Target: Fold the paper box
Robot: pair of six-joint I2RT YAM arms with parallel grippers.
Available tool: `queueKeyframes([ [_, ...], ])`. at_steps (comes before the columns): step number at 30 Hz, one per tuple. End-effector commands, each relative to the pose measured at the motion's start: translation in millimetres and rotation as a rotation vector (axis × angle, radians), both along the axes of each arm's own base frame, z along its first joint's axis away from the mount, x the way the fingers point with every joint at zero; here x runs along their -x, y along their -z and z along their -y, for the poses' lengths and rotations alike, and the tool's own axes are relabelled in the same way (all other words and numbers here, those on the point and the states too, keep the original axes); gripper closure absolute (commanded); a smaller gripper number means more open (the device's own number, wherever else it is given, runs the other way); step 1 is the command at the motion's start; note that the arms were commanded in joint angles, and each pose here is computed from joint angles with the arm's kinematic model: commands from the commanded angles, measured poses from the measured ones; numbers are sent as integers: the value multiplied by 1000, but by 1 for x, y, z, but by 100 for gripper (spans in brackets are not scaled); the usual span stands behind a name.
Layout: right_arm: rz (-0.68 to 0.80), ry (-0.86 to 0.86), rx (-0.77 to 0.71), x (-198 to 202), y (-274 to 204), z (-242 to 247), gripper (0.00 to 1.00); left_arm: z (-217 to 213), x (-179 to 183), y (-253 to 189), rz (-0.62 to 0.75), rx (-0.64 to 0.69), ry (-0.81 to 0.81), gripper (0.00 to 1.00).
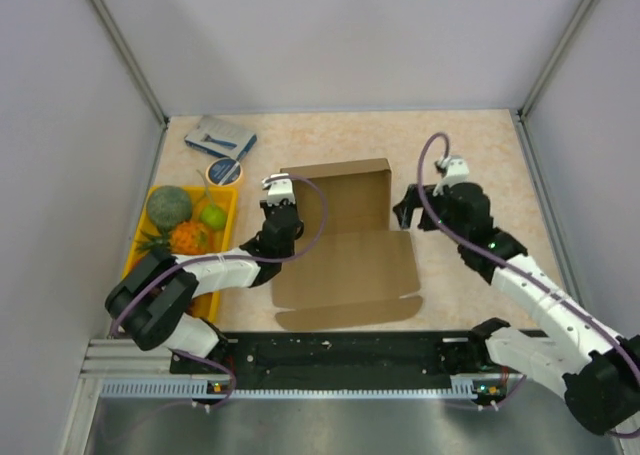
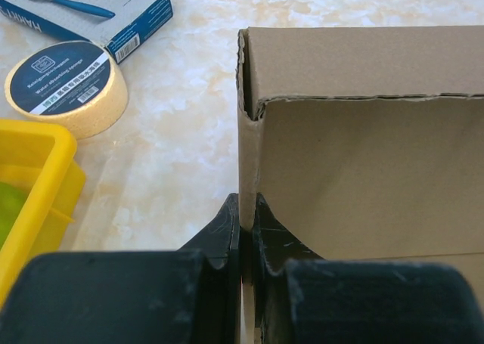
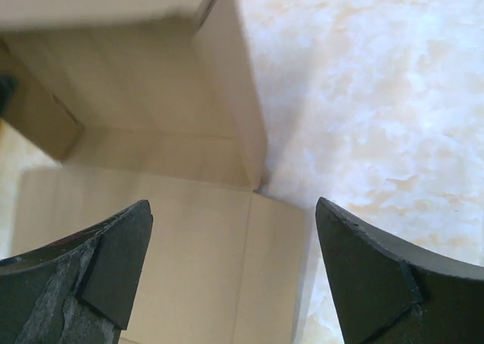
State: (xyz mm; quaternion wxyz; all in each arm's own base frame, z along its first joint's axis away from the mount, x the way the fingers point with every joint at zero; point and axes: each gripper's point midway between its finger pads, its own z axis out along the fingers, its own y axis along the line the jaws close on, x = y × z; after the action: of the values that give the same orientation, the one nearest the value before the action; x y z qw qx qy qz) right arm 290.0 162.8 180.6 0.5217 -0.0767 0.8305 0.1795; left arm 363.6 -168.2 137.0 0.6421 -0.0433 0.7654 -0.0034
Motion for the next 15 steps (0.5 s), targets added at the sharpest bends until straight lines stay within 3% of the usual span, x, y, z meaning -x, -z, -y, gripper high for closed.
queueKeyframes([
  [1, -194, 83, -257, -10, -36, 28, 13, 4, -5, -17, 94, 57, 1, 100],
  [8, -340, 16, -209, -27, -36, 24, 17, 7, 0, -7, 13, 72, 14, 100],
  [15, -214, -52, -308, -52, -73, 5, 17, 2, 9, -1, 19, 100, 23, 100],
])
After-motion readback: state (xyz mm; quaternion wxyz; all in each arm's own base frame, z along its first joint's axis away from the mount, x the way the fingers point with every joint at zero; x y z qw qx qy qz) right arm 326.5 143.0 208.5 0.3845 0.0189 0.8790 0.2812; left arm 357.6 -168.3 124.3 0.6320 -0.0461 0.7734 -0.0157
